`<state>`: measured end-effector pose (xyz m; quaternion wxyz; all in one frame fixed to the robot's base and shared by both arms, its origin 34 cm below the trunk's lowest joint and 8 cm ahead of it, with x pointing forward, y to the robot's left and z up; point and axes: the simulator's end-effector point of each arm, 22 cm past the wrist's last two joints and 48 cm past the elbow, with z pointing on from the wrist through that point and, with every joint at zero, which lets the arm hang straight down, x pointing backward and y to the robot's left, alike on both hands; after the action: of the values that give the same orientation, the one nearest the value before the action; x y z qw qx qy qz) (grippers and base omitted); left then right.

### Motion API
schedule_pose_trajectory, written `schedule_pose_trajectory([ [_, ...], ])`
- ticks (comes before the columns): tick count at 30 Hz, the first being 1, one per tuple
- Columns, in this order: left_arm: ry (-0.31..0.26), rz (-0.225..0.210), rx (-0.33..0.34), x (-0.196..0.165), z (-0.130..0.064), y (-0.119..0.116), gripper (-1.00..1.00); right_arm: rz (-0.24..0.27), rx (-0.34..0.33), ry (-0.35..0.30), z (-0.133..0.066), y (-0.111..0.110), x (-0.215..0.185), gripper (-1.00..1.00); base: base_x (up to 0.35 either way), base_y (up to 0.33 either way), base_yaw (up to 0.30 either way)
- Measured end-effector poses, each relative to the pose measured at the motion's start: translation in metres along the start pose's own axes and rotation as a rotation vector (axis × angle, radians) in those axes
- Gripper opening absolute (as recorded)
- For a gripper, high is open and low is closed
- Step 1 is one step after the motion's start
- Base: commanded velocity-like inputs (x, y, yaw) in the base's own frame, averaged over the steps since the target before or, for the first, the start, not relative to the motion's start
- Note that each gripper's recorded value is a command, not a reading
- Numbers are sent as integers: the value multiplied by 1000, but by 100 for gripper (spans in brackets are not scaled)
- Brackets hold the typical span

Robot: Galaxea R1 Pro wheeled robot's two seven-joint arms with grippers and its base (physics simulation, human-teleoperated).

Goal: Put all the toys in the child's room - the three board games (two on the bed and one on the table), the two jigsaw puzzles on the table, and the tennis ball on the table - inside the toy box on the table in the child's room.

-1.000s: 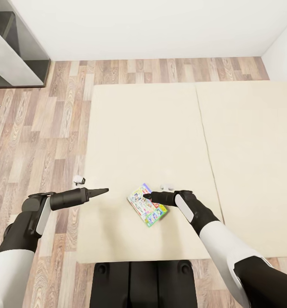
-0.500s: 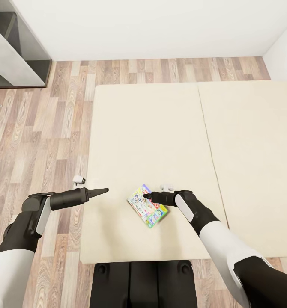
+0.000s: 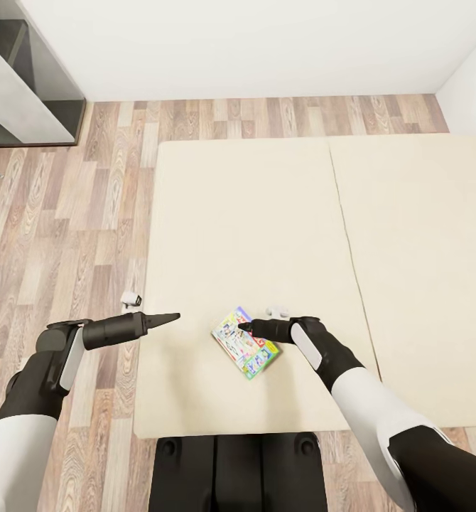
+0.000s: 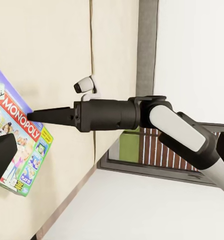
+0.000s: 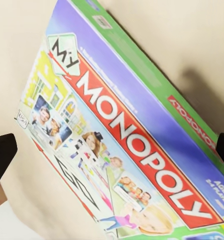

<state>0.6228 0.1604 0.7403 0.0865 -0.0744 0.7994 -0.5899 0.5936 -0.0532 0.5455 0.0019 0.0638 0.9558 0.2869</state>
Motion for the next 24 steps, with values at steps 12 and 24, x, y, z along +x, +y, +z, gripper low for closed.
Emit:
schedule_pose_trajectory([
  [12,0,0,0,0,0,0,100,22,1,64,1,-3,17,100,0,0,0],
  [24,-1,1,0,0,0,0,100,27,1,73,1,-4,20,100,0,0,0],
])
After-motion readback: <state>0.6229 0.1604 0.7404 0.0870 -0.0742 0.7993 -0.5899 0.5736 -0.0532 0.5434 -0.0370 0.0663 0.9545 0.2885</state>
